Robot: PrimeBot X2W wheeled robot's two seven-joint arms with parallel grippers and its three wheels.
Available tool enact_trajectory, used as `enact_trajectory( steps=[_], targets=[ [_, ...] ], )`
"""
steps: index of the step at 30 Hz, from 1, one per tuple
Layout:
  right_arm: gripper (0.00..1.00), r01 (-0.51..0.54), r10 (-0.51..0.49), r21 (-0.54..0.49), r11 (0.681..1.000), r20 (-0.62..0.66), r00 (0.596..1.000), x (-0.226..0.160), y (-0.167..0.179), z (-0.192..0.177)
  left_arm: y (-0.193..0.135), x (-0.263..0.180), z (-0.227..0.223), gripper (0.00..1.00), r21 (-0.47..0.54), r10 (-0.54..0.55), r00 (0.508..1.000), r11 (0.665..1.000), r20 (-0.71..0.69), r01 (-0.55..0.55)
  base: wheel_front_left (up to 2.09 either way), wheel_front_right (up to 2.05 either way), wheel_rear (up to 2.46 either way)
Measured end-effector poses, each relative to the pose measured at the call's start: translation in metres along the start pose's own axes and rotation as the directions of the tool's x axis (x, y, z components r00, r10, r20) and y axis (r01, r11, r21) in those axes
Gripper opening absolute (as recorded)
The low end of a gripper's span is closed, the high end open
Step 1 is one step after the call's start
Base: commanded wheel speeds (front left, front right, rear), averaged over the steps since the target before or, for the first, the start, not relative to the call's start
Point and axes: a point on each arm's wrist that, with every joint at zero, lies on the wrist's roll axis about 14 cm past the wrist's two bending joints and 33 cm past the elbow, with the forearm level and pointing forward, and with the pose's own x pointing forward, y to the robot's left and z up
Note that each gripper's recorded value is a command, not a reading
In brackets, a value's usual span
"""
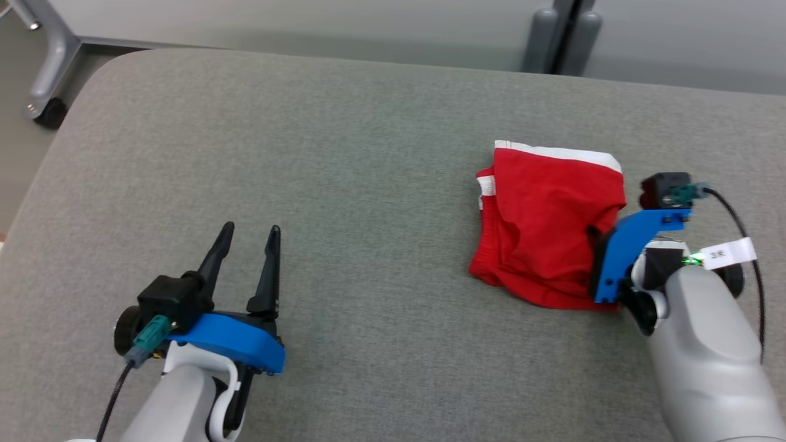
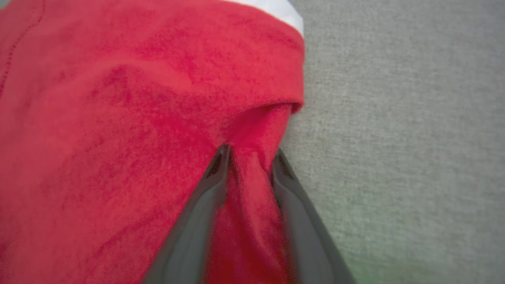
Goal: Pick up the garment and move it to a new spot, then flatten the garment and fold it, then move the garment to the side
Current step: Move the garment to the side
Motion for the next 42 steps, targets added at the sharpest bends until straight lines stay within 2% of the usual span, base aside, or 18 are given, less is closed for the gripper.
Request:
enact_trajectory(
  steps=[8,11,16,17,21,27,32,35,40,42],
  targets=[
    [0.00,0.005,0.001,-0.191,0.982,0.032,0.999,-0.024,-0.002,0.019,-0.011,0.011,0.001,1.00,0.008,-0.046,0.999,0.999,0.008,0.046,0.00,0.00,0.00],
    [0.00,0.083,-0.070,-0.274,0.958,0.057,0.996,-0.044,-0.038,0.039,-0.024,0.020,0.003,1.00,0.006,-0.082,0.997,0.997,0.017,0.081,0.00,0.00,0.00],
    [0.00,0.210,-0.194,-0.312,0.926,0.084,0.977,-0.089,-0.105,0.060,-0.055,0.040,0.000,1.00,0.010,-0.173,0.985,0.985,0.015,0.173,0.00,0.00,0.00],
    [0.00,0.241,-0.230,-0.334,0.911,0.073,0.971,-0.098,-0.120,0.059,-0.061,0.044,-0.002,1.00,0.013,-0.193,0.981,0.981,0.010,0.193,0.00,0.00,0.00],
    [0.00,0.335,-0.345,-0.382,0.861,0.045,0.938,-0.130,-0.172,0.059,-0.086,0.062,-0.007,1.00,0.021,-0.273,0.962,0.962,0.000,0.273,0.00,0.00,0.00],
    [0.00,0.421,-0.458,-0.427,0.800,0.020,0.889,-0.155,-0.227,0.060,-0.108,0.086,-0.018,1.00,0.032,-0.342,0.939,0.939,-0.026,0.342,0.00,0.00,0.00],
    [0.00,0.515,-0.574,-0.440,0.736,-0.001,0.819,-0.182,-0.280,0.051,-0.114,0.097,-0.024,1.00,0.038,-0.368,0.929,0.928,-0.045,0.370,0.00,0.00,0.00],
    [0.00,0.538,-0.598,-0.434,0.722,0.000,0.802,-0.179,-0.293,0.045,-0.113,0.103,-0.026,1.00,0.046,-0.375,0.925,0.925,-0.055,0.377,0.00,0.00,0.00],
    [0.00,0.572,-0.634,-0.462,0.678,0.026,0.773,-0.172,-0.314,0.040,-0.110,0.109,-0.025,1.00,0.057,-0.378,0.924,0.923,-0.055,0.381,0.00,0.00,0.00],
    [0.00,0.573,-0.636,-0.461,0.677,0.026,0.772,-0.162,-0.318,0.036,-0.106,0.110,-0.027,1.00,0.062,-0.369,0.927,0.926,-0.063,0.373,0.00,0.00,0.00]
  ],
)
